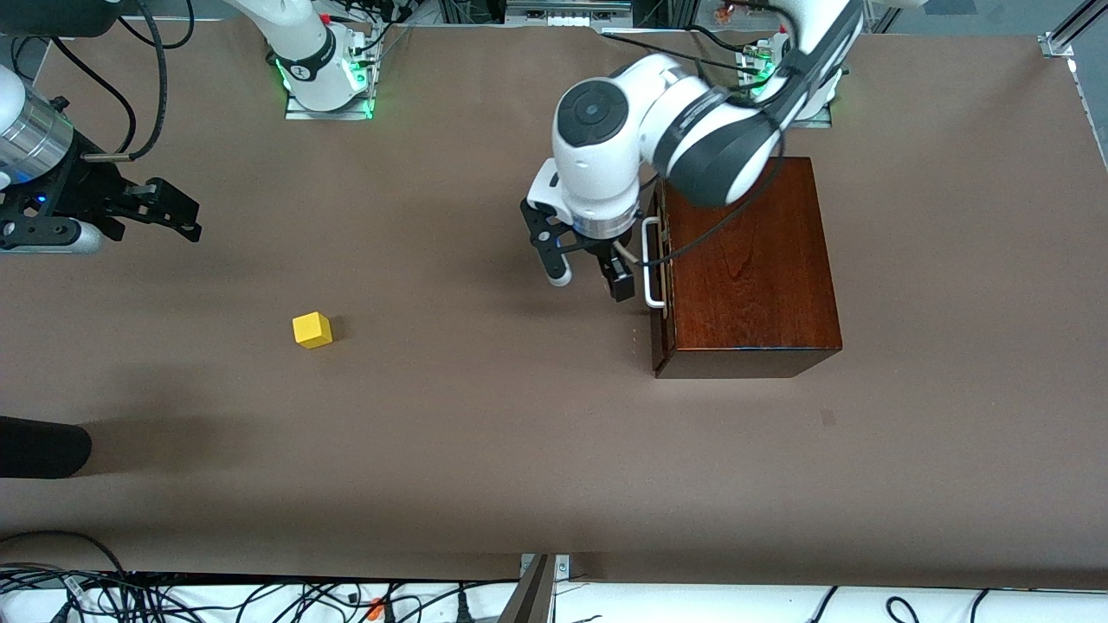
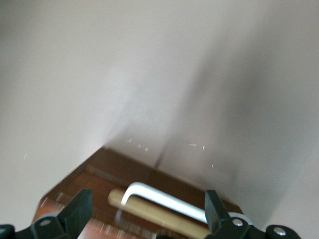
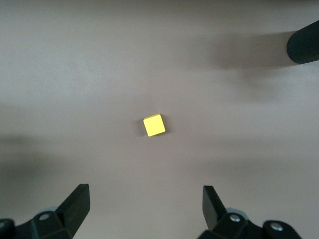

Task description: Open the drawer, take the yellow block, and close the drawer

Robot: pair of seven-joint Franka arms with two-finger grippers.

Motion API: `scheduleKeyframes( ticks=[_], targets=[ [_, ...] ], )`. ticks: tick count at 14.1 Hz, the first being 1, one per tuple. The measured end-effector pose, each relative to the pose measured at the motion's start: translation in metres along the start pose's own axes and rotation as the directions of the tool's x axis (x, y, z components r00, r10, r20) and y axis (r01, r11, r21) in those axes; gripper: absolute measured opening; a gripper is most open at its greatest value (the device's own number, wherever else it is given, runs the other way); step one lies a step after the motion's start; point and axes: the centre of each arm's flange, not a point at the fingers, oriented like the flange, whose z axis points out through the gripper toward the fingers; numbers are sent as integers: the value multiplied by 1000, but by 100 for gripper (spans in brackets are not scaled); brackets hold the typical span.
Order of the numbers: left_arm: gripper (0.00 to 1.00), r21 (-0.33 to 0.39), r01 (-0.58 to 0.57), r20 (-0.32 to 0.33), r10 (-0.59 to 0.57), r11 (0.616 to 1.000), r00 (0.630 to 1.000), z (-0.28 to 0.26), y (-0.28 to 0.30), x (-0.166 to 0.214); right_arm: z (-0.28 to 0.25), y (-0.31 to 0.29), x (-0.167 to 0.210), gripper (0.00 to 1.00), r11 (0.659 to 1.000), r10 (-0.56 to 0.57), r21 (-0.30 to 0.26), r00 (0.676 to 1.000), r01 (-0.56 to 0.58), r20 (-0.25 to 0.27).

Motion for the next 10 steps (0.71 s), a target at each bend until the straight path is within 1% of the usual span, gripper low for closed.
scheduleKeyframes(
  ticks=[2, 3, 4, 5, 6, 7, 8, 9, 10],
  targets=[
    [100, -5, 136, -1, -136, 991, 991, -35, -44, -32, 0, 0, 0, 100, 1000, 0, 1, 1000, 0, 0],
    [100, -9, 212, -1, -212, 977, 977, -49, -68, -52, 0, 1, 0, 100, 1000, 1, 1, 1000, -1, 0],
    [100, -22, 322, -5, -323, 946, 947, -62, -90, -72, 0, 1, 0, 100, 1000, 3, 1, 1000, -3, 0],
    [100, -36, 454, -5, -455, 890, 891, -74, -107, -91, 0, 2, 0, 100, 1000, 5, 1, 1000, -5, 0],
    [100, -40, 579, 1, -580, 814, 815, -86, -117, -107, 0, 3, 0, 100, 1000, 6, 1, 1000, -6, 0],
    [100, -35, 688, 14, -688, 725, 725, -95, -125, -122, 0, 3, 0, 100, 1000, 6, 1, 1000, -6, 0],
    [100, -27, 757, 25, -757, 652, 653, -103, -132, -136, 0, 4, 0, 100, 1000, 7, 1, 1000, -7, 0],
    [100, -20, 796, 34, -795, 605, 606, -108, -138, -147, 0, 4, 0, 100, 1000, 7, 1, 1000, -7, 0],
    [100, -15, 822, 42, -821, 569, 569, -111, -144, -158, 0, 4, 0, 100, 1000, 7, 1, 1000, -7, 0]
  ],
)
